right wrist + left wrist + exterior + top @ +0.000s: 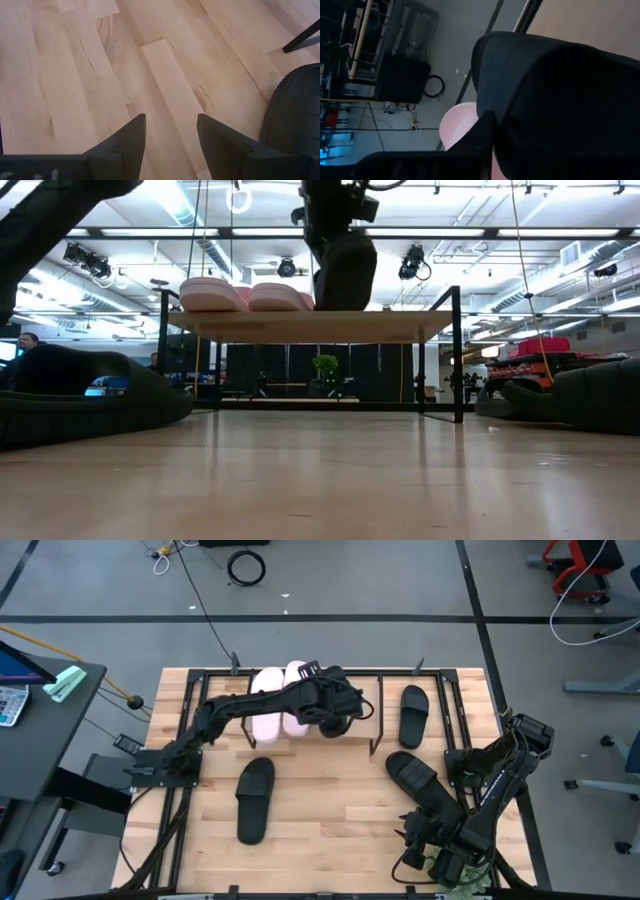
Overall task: Pick and place slides into the shelf
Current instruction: Put the black slipper on the shelf
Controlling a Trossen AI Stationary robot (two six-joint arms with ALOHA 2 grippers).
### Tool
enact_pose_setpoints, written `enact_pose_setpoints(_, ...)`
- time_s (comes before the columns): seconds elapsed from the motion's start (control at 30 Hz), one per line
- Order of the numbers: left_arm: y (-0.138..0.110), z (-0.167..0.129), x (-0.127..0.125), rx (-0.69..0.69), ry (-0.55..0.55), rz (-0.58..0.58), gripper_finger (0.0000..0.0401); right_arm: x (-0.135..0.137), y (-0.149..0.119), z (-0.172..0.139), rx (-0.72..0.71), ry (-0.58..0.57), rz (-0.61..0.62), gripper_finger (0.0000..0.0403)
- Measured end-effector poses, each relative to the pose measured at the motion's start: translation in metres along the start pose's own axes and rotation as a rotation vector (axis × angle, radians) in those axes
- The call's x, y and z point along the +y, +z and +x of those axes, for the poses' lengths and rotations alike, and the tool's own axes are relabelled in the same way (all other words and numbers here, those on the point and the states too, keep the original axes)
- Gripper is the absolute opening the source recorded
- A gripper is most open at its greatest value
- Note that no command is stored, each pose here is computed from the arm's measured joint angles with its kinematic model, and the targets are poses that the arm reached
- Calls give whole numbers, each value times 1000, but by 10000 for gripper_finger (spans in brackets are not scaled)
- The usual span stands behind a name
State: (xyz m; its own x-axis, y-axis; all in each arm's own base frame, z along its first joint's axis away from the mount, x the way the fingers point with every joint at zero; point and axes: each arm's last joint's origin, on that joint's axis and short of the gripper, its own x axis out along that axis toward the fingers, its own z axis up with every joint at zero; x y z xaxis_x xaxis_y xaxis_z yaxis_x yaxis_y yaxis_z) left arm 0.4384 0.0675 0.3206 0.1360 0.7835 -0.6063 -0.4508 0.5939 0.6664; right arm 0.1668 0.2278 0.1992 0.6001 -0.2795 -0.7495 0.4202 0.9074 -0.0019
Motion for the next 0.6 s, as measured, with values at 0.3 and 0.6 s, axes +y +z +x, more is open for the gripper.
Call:
enact_pose_setpoints(0.3, -4, 12, -4, 67, -78, 83, 51, 1, 0, 0, -1, 6, 5, 185)
enact_pose_setpoints(0.6, -6, 10, -7, 77, -118, 98, 123, 1, 0, 0, -1, 6, 5, 185)
